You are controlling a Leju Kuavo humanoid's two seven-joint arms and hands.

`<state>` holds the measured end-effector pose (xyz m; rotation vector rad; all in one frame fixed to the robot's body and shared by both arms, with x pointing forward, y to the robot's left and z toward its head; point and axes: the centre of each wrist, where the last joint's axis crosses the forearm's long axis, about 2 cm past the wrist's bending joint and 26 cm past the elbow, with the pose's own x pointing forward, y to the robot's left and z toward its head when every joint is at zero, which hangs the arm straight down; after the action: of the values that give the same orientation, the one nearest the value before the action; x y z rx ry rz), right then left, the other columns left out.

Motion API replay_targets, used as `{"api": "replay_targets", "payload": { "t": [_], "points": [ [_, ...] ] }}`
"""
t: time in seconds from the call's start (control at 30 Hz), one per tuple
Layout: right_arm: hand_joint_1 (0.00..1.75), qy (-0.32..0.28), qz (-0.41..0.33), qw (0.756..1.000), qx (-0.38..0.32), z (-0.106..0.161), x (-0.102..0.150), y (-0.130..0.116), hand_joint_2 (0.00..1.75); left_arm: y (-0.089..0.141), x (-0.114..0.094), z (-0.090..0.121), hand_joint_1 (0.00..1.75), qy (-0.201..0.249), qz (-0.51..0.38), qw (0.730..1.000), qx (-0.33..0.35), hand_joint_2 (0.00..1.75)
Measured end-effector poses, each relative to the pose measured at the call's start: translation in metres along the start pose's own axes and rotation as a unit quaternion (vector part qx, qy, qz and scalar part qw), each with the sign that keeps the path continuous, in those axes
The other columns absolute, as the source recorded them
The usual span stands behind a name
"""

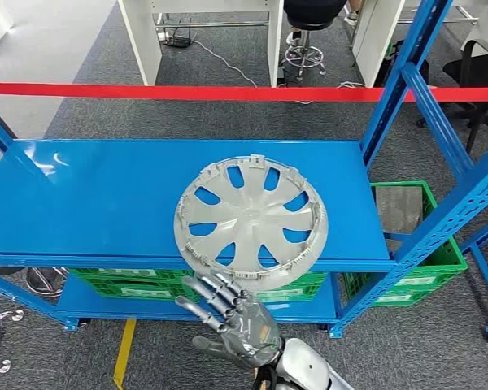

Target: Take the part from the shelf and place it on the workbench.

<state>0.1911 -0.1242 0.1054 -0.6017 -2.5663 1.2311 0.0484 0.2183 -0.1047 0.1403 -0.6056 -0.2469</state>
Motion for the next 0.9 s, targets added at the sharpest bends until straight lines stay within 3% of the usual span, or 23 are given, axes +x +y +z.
{"api": "replay_targets", "payload": {
  "t": [0.37, 0.9],
  "points": [
    [0.00, 0.059, 0.047, 0.995, 0.067, 0.024, 0.010, 0.011, 1.75, 0.000, 0.000, 0.000, 0.00, -0.002, -0.010, 1.000, -0.006, 0.00],
    [0.00, 0.131, -0.002, 0.983, 0.127, 0.047, 0.016, 0.040, 1.75, 0.001, 0.000, -0.001, 0.00, -0.007, -0.023, 0.999, -0.025, 0.00]
  ]
}}
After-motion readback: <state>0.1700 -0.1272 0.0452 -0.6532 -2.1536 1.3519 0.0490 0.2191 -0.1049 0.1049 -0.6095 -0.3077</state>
